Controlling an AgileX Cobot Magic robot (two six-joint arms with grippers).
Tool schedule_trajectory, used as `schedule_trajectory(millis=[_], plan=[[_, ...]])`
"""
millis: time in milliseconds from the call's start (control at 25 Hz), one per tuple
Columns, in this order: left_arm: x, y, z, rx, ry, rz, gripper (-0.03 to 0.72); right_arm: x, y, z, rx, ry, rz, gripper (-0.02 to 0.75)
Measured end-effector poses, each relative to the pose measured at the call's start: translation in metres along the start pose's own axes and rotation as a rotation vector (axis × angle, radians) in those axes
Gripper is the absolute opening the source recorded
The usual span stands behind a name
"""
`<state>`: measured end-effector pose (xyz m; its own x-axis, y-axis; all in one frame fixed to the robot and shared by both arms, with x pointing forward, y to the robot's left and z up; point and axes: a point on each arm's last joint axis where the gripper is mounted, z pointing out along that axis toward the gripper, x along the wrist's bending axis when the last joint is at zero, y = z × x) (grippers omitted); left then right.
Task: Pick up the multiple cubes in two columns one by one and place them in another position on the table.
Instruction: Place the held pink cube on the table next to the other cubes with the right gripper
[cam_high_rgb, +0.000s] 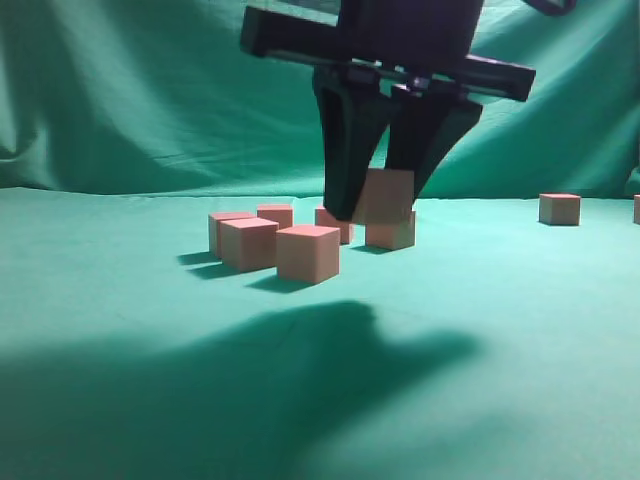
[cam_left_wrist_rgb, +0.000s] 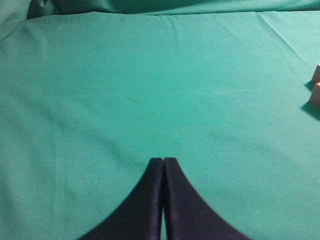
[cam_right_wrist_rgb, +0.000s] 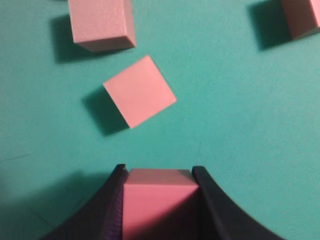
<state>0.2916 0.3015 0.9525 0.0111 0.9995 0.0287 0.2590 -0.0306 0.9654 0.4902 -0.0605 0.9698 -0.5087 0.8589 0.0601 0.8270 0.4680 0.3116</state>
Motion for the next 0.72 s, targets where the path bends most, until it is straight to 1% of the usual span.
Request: schedule_trajectory(millis=[560,720], plan=[[0.0,0.0,0.0,0.0,0.0,0.0,0.0,0.001,-0.001,0.011,0.025,0.003,0.02,0.26],[0.0,0.0,0.0,0.0,0.0,0.0,0.0,-0.001,0.0,0.018,0.026,-0.014,0.005,0.26]])
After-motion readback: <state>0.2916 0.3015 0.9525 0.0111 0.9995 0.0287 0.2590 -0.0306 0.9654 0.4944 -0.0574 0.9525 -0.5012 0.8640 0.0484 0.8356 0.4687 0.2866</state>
